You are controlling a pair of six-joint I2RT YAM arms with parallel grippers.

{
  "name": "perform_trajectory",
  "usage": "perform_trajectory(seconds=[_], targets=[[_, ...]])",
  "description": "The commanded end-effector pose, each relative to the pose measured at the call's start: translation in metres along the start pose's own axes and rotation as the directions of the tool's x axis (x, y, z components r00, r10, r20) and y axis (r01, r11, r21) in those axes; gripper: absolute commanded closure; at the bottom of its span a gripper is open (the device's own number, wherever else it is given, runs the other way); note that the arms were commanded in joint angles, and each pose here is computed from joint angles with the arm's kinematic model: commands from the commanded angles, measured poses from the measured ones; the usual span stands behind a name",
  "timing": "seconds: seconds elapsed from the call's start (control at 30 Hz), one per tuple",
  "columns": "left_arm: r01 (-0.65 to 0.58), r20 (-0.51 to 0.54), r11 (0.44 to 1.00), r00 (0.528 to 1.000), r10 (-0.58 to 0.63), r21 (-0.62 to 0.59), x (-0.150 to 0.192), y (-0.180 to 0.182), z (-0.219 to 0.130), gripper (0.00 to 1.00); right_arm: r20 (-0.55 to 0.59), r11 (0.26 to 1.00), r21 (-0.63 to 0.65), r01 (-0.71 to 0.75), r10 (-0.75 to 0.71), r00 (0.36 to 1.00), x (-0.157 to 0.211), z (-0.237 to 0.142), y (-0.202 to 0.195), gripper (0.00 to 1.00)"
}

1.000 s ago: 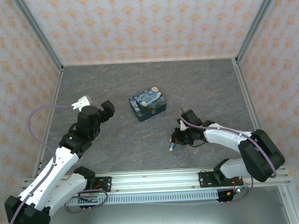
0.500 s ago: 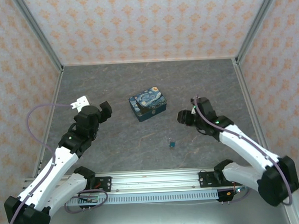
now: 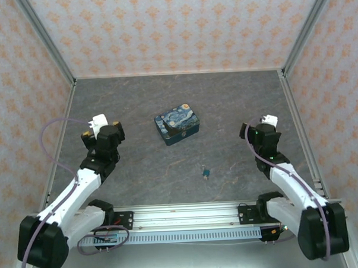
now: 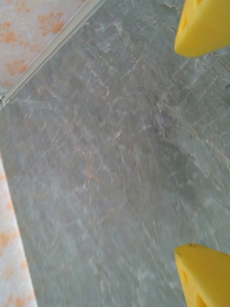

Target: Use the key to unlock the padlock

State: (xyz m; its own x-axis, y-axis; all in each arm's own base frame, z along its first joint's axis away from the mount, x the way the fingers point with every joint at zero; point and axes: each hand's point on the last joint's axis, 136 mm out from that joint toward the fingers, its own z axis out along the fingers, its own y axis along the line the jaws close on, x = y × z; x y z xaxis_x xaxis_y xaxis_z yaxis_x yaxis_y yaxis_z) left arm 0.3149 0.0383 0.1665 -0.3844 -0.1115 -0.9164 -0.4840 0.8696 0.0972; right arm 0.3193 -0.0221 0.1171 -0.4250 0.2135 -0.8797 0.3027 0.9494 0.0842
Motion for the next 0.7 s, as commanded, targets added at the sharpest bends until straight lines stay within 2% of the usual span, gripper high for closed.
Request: perform_trajectory(seconds=[0.0,0.1,0.43,0.57,0.63,0.67], targets=[[0.034,0.076,0.999,0.997,-0.033,-0.005,-0.006,-0.002,0.013,0.0,0.206,0.997,-0.082,0.0,0.016,0.978,-0.038,0.006,0.013,0.01],[0.016,0.081,0.999,0.997,-0.02,0.042,0.0,-0.012,0.026,0.0,0.23,0.994,-0.113,0.006,0.02,0.973,-0.035,0.016,0.014,0.01],[-0.046,0.107,0.986,0.994,0.029,0.159,0.02,-0.032,0.063,0.0,0.182,0.984,-0.178,0.021,0.011,0.983,-0.015,0.048,0.017,0.01],[-0.055,0.097,0.975,0.995,0.035,0.215,0.035,-0.044,0.077,0.0,0.141,0.985,-0.173,0.02,0.004,0.99,-0.006,0.068,0.02,0.01],[-0.079,0.058,0.966,0.996,0.067,0.246,0.037,-0.051,0.079,0.0,0.04,0.987,-0.157,0.039,-0.033,0.999,-0.004,0.079,0.023,0.01],[-0.086,0.057,0.964,0.996,0.074,0.251,0.036,-0.055,0.081,0.0,0.059,0.987,-0.157,0.034,-0.025,0.998,-0.005,0.079,0.023,0.01]])
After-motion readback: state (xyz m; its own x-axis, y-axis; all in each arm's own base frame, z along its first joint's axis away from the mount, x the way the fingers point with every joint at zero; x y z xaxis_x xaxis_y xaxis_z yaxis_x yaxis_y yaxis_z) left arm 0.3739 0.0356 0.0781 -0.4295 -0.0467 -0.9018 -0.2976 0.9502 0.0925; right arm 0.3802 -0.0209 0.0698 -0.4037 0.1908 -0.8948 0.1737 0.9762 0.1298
